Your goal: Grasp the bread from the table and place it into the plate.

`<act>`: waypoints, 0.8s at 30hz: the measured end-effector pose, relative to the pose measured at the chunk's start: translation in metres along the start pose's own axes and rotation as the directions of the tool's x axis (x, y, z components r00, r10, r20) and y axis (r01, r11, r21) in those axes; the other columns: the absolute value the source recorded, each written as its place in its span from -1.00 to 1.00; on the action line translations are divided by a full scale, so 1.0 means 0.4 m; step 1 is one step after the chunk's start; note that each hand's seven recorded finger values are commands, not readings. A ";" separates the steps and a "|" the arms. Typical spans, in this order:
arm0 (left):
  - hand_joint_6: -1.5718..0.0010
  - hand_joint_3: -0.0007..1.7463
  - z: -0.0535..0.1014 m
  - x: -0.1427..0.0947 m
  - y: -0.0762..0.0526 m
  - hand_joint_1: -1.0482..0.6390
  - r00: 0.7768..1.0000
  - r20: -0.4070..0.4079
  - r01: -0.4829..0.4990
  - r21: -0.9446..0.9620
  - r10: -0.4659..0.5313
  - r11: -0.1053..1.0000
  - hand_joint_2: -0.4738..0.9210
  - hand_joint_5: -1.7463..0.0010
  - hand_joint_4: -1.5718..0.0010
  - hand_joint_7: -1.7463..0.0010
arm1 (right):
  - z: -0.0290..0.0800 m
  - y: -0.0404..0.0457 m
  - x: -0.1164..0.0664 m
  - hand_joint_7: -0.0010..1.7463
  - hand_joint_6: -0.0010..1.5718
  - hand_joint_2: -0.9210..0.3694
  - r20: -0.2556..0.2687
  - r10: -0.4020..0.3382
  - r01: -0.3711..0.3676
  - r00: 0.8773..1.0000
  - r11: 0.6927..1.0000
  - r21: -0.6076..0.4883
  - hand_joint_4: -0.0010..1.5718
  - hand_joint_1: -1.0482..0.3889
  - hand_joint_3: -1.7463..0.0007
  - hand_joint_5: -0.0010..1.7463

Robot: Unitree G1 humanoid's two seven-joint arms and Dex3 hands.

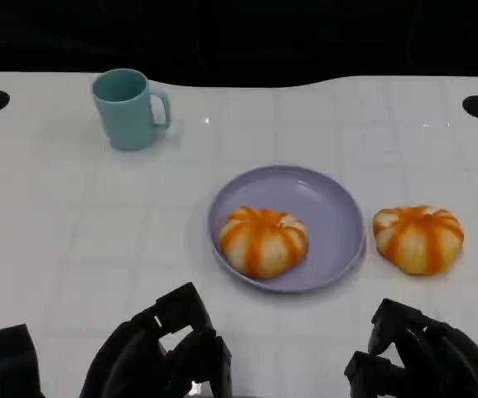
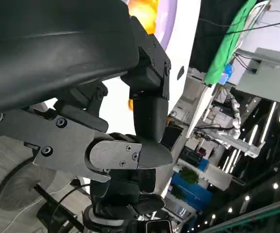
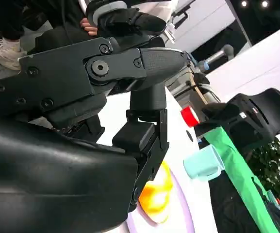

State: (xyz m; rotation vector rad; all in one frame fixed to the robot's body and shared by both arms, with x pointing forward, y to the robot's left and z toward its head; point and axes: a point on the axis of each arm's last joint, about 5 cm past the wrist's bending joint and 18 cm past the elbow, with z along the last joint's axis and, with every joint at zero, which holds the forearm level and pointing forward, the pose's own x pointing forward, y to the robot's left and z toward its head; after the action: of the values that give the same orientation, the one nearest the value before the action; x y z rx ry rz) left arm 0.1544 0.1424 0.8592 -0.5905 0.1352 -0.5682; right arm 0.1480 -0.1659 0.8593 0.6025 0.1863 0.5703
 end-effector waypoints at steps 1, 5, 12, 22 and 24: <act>0.23 -0.63 -0.001 0.000 0.000 -0.48 1.000 -0.003 -0.001 -0.002 0.001 1.000 1.00 -1.00 -0.12 -1.00 | -0.001 -0.001 0.000 0.67 0.00 -1.00 -0.001 -0.001 0.001 1.000 1.000 0.001 0.13 -0.60 0.75 0.89; 0.19 -0.64 -0.004 0.001 0.000 -0.49 1.000 -0.003 -0.003 -0.009 0.003 1.000 1.00 -1.00 -0.15 -1.00 | -0.002 -0.002 0.000 0.69 -0.01 -1.00 -0.002 -0.004 0.004 1.000 1.000 0.002 0.12 -0.60 0.73 0.92; 0.17 -0.66 -0.008 0.001 0.000 -0.49 1.000 -0.007 -0.008 -0.016 0.008 1.000 1.00 -1.00 -0.16 -1.00 | -0.002 -0.003 0.000 0.70 -0.03 -1.00 -0.003 -0.008 0.008 1.000 1.000 0.000 0.10 -0.59 0.74 0.94; 0.19 -0.65 -0.010 0.000 0.002 -0.48 1.000 -0.011 -0.001 -0.018 0.001 1.000 1.00 -1.00 -0.14 -1.00 | -0.002 -0.006 0.003 0.70 -0.03 -1.00 -0.001 -0.007 0.007 1.000 1.000 0.001 0.10 -0.59 0.76 0.94; 0.19 -0.65 -0.010 0.000 0.002 -0.48 1.000 -0.012 0.000 -0.020 -0.001 1.000 1.00 -1.00 -0.15 -1.00 | -0.001 -0.006 0.005 0.70 -0.02 -1.00 0.000 -0.006 0.006 1.000 1.000 0.000 0.10 -0.59 0.75 0.93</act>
State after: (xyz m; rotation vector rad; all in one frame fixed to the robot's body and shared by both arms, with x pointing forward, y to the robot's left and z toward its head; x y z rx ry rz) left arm 0.1537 0.1410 0.8555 -0.6064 0.1526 -0.5715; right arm 0.1506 -0.1664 0.8575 0.6021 0.1884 0.5643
